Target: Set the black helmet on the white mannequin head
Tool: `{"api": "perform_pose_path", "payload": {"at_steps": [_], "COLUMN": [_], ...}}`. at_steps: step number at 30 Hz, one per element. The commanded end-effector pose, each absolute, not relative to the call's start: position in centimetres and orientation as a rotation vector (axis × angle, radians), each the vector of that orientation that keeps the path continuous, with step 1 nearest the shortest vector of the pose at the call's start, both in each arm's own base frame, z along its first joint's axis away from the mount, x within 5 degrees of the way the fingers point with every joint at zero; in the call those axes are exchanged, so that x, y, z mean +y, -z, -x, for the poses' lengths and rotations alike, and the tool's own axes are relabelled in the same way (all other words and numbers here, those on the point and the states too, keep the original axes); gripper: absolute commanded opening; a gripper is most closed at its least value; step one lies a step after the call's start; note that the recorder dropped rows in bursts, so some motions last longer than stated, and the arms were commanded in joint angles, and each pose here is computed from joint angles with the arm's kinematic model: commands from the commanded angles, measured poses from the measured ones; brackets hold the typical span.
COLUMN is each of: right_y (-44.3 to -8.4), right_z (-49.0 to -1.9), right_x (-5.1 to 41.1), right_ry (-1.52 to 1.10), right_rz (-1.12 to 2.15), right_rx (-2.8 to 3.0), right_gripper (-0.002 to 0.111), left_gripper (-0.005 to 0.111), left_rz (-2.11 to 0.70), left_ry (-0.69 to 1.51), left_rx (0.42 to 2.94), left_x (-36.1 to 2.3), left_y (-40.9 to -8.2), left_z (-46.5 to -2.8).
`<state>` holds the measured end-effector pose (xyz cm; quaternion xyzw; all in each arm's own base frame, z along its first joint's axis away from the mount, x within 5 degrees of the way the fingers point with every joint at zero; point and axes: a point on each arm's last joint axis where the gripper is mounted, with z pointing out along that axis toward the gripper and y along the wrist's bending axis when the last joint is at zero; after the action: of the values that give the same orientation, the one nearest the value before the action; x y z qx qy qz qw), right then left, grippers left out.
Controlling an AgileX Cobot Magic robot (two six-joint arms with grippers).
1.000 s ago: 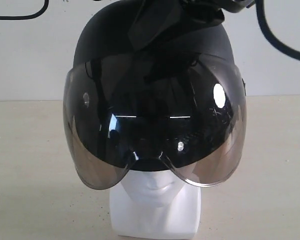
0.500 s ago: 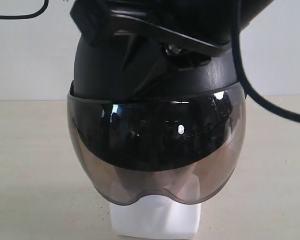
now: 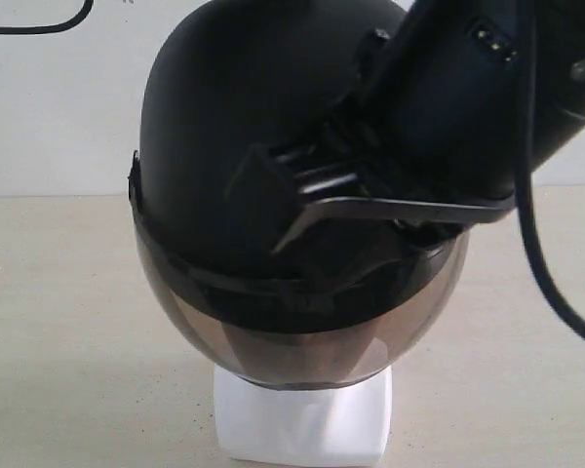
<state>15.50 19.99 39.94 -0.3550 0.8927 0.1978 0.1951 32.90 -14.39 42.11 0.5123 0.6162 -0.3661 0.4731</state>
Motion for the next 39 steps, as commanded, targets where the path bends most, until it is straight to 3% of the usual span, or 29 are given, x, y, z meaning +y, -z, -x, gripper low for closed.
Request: {"api": "perform_pose_path", "payload": {"at_steps": [1,6,9,15,19,25,34,39], "right_y": [-41.2,-47.9,-52.4,-54.0,-51.9,-45.6,-35.5,-33.1], "right_z": [-15.5,-14.3,-13.2,-9.3,-7.4,-5.7,-6.2,-6.6], "right_x": [17.7,14.8,10.1,4.0,1.7,1.0,3.3,3.6], "right_ry": [-0.402,-0.391,-0.148,-0.109,-0.142,-0.232,-0.405,-0.453], "right_rz": [0.949,0.829,0.684,0.464,0.403,0.455,0.497,0.428], "right_rx": [2.409,2.094,1.866,1.706,1.667,1.544,1.594,1.719], "right_gripper": [0.0,0.0,0.0,0.0,0.0,0.0,0.0,0.0], "left_gripper": [0.004,0.004,0.004,0.004,0.004,0.004,0.004,0.004], "left_rz": [-1.282,-1.248,-1.246,-1.092,-0.998,-0.843,-0.546,-0.444], "left_ry": [0.872,0.916,0.915,0.677,0.582,0.4,0.327,0.244], "left_rx": [1.556,1.512,1.5,1.42,1.457,1.62,1.751,1.805], "left_x": [-14.2,-14.4,-14.3,-12.2,-9.9,-7.4,-5.4,-4.4], "left_y": [-41.2,-41.7,-42.1,-47.7,-50.5,-49.4,-41.0,-36.6], "left_z": [-33.2,-33.1,-32.8,-29.3,-26.0,-22.3,-18.9,-18.3]}}
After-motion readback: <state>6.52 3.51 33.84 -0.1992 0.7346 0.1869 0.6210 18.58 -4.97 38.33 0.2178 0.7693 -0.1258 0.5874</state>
